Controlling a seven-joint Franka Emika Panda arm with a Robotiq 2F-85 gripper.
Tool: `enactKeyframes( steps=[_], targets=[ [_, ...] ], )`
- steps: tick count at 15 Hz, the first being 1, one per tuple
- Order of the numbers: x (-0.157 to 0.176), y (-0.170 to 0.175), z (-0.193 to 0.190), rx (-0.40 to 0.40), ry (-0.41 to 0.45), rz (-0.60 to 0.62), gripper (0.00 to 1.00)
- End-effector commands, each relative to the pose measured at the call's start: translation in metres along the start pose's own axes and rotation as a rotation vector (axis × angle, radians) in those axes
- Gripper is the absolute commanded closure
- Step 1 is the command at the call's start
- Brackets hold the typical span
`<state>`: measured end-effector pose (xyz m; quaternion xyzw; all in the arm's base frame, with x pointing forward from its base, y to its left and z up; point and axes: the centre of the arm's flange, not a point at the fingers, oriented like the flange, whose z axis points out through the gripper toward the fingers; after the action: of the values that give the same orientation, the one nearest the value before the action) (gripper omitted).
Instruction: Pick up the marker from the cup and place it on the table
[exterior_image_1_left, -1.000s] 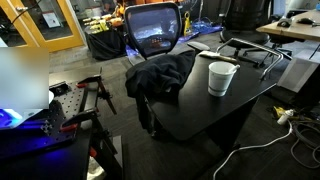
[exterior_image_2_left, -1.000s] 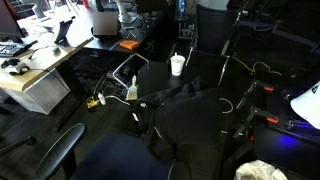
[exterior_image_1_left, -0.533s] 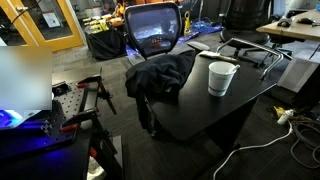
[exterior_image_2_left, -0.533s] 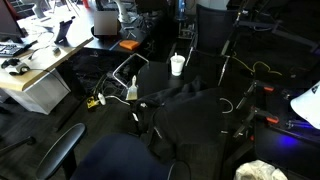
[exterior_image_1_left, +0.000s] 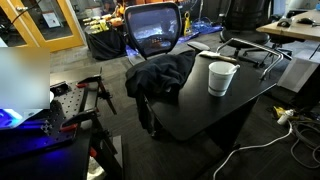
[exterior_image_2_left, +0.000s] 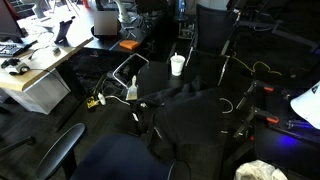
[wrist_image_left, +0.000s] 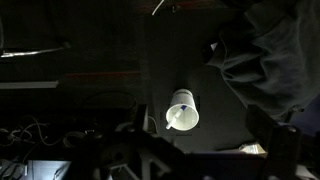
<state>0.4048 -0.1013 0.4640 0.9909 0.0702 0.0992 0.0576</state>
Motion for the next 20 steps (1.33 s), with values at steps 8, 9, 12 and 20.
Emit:
enactKeyframes(
  steps=[8, 9, 12, 20],
  targets=[
    [0.099, -0.019, 0.056, 0.054, 0.102, 0.203, 0.00],
    [0.106, -0.022, 0.063, 0.047, 0.107, 0.234, 0.00],
    [0.121, -0.031, 0.086, 0.042, 0.106, 0.346, 0.00],
    [0.133, -0.038, 0.137, 0.062, 0.019, 0.560, 0.00]
  ],
)
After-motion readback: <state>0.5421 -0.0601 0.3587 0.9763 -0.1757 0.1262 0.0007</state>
